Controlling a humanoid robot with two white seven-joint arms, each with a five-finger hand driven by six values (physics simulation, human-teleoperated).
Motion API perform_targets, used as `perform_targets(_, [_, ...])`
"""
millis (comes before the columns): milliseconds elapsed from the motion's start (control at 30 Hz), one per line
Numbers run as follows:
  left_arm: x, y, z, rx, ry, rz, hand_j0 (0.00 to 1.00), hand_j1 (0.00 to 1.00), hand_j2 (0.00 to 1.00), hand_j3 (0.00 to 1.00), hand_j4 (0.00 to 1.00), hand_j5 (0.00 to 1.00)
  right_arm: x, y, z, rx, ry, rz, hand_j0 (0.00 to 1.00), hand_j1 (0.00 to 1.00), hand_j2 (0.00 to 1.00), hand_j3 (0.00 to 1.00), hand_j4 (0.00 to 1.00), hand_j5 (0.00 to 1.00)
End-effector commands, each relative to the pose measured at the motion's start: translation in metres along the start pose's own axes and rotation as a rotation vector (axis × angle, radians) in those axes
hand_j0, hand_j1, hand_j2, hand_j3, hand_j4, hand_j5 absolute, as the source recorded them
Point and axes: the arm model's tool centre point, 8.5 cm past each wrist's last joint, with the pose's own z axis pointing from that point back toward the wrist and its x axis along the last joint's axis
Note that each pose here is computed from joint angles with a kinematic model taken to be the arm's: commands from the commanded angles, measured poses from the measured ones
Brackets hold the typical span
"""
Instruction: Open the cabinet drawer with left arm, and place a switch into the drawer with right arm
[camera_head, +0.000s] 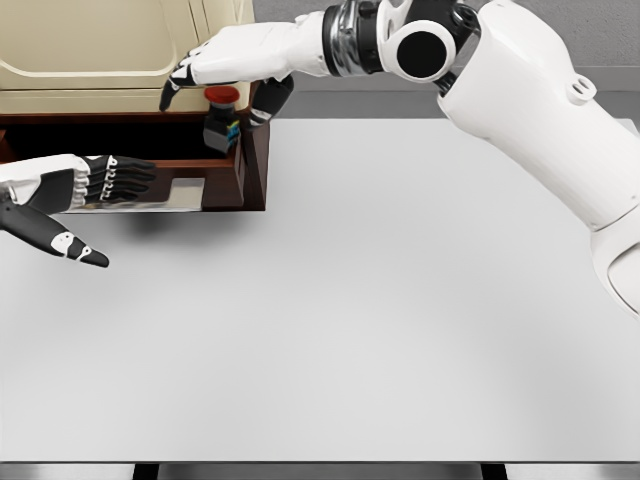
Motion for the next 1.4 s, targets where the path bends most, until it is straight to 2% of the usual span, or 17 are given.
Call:
perform_targets(0, [0.001,0.000,0.000,-0.004,-0.006,0.011,1.00,1.00,1.00,1.00,1.00,1.00,0.000,-0.001,0.000,-0.003,0.000,-0.004,1.00,1.00,1.00,1.00,1.00,1.00])
perform_targets(100, [0.001,0.000,0.000,-0.004,-0.006,0.011,1.00,1.00,1.00,1.00,1.00,1.00,0.002,-0.002,-0.001,-0.004,-0.006,0.002,1.00,1.00,1.00,1.00,1.00,1.00])
perform_targets(233, [0.001,0.000,0.001,-0.002,-0.004,0.009,1.00,1.00,1.00,1.00,1.00,1.00,0.015,-0.012,0.001,-0.011,-0.036,0.047,1.00,1.00,1.00,1.00,1.00,1.00])
perform_targets(333, [0.003,0.001,0.001,0.000,-0.007,0.004,1.00,1.00,1.00,1.00,1.00,1.00,0.010,-0.007,0.018,-0.009,-0.061,0.081,1.00,1.00,1.00,1.00,1.00,1.00])
perform_targets(400, [0.005,0.002,0.002,0.002,-0.011,0.002,1.00,1.00,1.00,1.00,1.00,1.00,0.015,-0.008,0.027,-0.010,-0.080,0.113,1.00,1.00,1.00,1.00,1.00,1.00])
perform_targets(533, [0.005,0.002,0.002,0.002,-0.011,0.002,1.00,1.00,1.00,1.00,1.00,1.00,0.007,-0.004,0.065,-0.012,-0.050,0.140,1.00,1.00,1.00,1.00,1.00,1.00])
perform_targets(667, [0.006,0.002,0.001,0.001,-0.015,0.001,1.00,1.00,1.00,1.00,1.00,1.00,0.024,0.001,0.124,-0.013,-0.093,0.197,1.00,1.00,1.00,1.00,1.00,1.00])
perform_targets(767, [0.011,0.002,0.001,0.002,-0.049,-0.023,1.00,1.00,1.00,1.00,1.00,1.00,0.010,0.024,0.161,0.001,-0.032,0.131,1.00,1.00,1.00,1.00,1.00,1.00])
perform_targets(867, [0.013,0.003,0.002,0.004,-0.065,-0.039,1.00,1.00,1.00,1.00,1.00,1.00,-0.003,0.036,0.191,0.011,0.035,0.092,1.00,1.00,1.00,1.00,1.00,1.00])
perform_targets(967, [0.024,0.003,0.005,0.006,-0.170,-0.117,1.00,1.00,1.00,1.00,1.00,1.00,-0.014,0.053,0.218,0.000,0.088,0.026,1.00,1.00,1.00,1.00,1.00,1.00])
perform_targets(1033, [0.030,0.002,0.006,0.006,-0.229,-0.159,1.00,1.00,1.00,1.00,1.00,1.00,-0.019,0.059,0.234,-0.009,0.127,0.007,1.00,1.00,1.00,1.00,1.00,1.00])
perform_targets(1100, [0.041,0.000,0.012,0.009,-0.322,-0.234,1.00,1.00,1.00,1.00,1.00,1.00,-0.022,0.068,0.242,-0.008,0.139,-0.023,1.00,1.00,1.00,1.00,1.00,1.00])
perform_targets(1167, [0.039,0.000,0.013,0.008,-0.317,-0.232,1.00,1.00,1.00,1.00,1.00,1.00,-0.022,0.071,0.246,-0.017,0.137,-0.048,1.00,1.00,1.00,1.00,1.00,1.00])
perform_targets(1200, [0.039,0.000,0.013,0.008,-0.319,-0.233,1.00,1.00,1.00,1.00,1.00,1.00,-0.023,0.083,0.244,-0.009,0.132,-0.075,1.00,1.00,1.00,1.00,1.00,1.00])
perform_targets(1367, [0.037,-0.001,0.012,0.007,-0.316,-0.230,1.00,1.00,1.00,1.00,1.00,1.00,-0.023,0.109,0.246,0.011,0.134,-0.136,1.00,1.00,1.00,1.00,1.00,1.00])
